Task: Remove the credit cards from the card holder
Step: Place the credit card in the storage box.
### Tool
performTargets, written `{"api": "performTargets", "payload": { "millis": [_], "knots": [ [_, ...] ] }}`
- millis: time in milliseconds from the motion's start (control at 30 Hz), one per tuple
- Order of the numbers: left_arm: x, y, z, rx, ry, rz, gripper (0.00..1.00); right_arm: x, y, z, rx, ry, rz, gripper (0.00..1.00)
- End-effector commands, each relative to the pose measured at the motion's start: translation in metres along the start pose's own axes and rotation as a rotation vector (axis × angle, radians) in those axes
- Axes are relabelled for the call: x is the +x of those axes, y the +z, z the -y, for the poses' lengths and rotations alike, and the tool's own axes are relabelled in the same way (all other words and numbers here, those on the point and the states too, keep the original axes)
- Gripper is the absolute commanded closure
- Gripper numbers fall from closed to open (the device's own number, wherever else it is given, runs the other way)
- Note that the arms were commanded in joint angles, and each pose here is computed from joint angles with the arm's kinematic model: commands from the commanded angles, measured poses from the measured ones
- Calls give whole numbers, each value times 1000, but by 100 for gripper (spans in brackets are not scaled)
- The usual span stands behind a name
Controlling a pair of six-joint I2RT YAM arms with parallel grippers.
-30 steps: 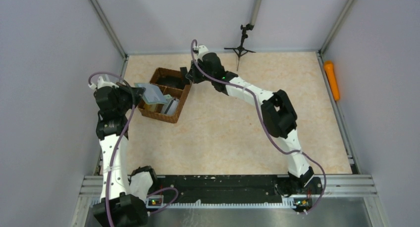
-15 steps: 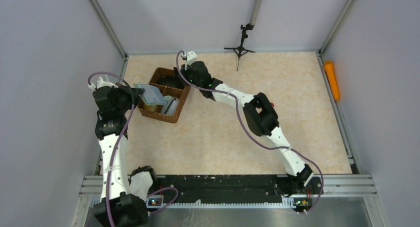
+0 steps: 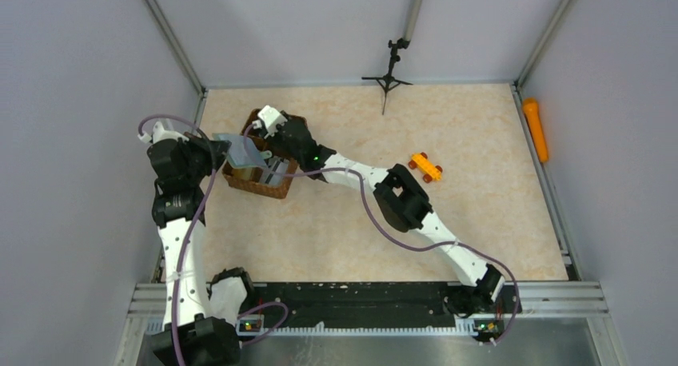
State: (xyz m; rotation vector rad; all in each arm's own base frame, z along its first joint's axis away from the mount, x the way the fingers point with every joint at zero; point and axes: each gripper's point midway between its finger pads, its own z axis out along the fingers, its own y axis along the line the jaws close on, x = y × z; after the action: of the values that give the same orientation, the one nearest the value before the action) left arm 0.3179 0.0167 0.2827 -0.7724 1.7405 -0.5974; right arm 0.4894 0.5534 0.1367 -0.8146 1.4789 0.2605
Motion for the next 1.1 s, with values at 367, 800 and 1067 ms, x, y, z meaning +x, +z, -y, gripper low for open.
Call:
{"api": "performTargets", "payload": {
  "millis": [367,800,1067],
  "knots": [
    [-21,-15,25,64,48,68,100,-58,-32,38,99,122,-18,40],
    [-19,-25,33,99,55,63,100,-25,-94,11,-25,381,-285,31],
    [-13,-32,43,147,53,33,100,8,-101,-21,-38,410,-437,25]
  ]
}}
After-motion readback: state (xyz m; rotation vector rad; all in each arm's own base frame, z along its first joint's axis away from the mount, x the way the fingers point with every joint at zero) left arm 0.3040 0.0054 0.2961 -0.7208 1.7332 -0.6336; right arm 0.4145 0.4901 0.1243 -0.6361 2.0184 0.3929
